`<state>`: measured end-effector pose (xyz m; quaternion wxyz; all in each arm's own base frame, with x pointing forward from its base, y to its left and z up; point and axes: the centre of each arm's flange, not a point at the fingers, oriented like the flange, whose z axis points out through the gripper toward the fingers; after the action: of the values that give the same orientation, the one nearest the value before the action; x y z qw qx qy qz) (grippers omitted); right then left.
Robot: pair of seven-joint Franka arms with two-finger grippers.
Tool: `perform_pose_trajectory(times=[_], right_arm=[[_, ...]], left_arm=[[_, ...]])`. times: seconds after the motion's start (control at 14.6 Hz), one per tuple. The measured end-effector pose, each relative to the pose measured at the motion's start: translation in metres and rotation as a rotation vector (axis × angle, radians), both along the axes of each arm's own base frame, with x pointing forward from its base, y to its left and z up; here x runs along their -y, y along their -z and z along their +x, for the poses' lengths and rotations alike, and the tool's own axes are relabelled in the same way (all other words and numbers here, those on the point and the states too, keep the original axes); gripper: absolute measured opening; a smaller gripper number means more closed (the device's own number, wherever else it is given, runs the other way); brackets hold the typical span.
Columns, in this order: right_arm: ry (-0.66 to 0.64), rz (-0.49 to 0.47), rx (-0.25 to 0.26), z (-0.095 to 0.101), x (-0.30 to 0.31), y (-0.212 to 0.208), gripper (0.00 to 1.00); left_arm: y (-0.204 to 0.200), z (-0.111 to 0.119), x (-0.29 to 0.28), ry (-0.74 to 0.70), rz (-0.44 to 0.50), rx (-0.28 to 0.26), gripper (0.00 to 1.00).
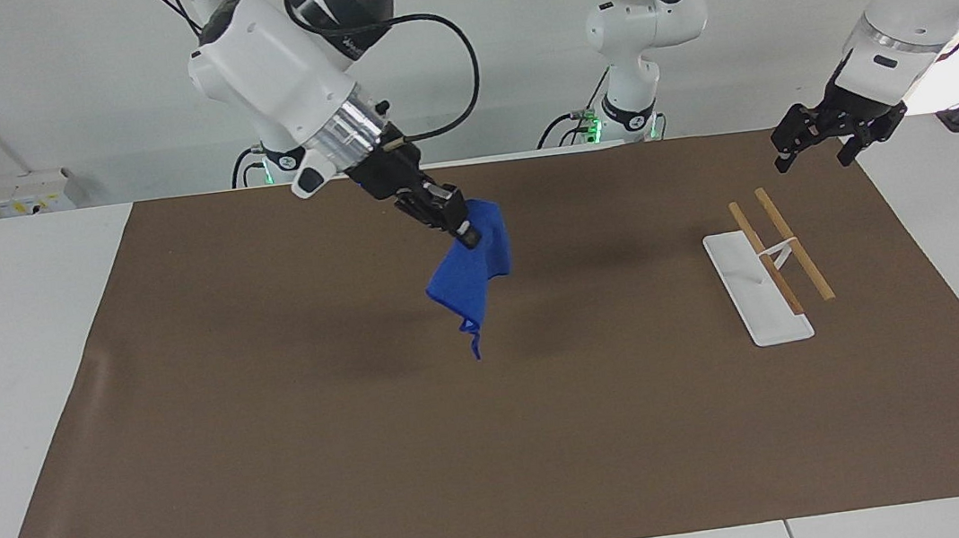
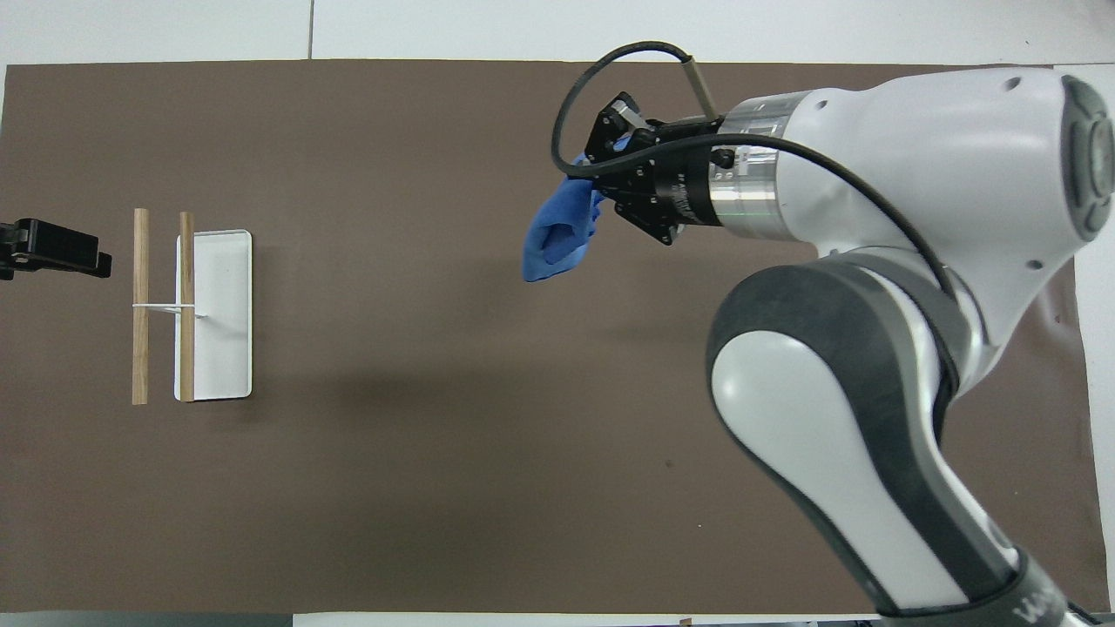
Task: Right arm passes towel to left arm to hang
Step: 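Lift the blue towel with the right gripper toward the left gripper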
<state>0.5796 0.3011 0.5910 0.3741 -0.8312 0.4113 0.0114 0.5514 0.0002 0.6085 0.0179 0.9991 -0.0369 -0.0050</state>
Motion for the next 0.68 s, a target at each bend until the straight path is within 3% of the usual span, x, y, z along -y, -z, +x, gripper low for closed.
perform_pose_trajectory(times=[0.41,0.68], right_arm=[[0.264,0.291,-0.176,-0.012,-0.067,0.019,0.04],[0.364,0.373,-0.259,-0.02,-0.092,0.03,0.04]], left_arm=[[0.001,-0.001,0.0,0.0,0.0,-0.007,1.0],[0.004,-0.001,0.011,-0.082,0.0,-0.018,1.0]])
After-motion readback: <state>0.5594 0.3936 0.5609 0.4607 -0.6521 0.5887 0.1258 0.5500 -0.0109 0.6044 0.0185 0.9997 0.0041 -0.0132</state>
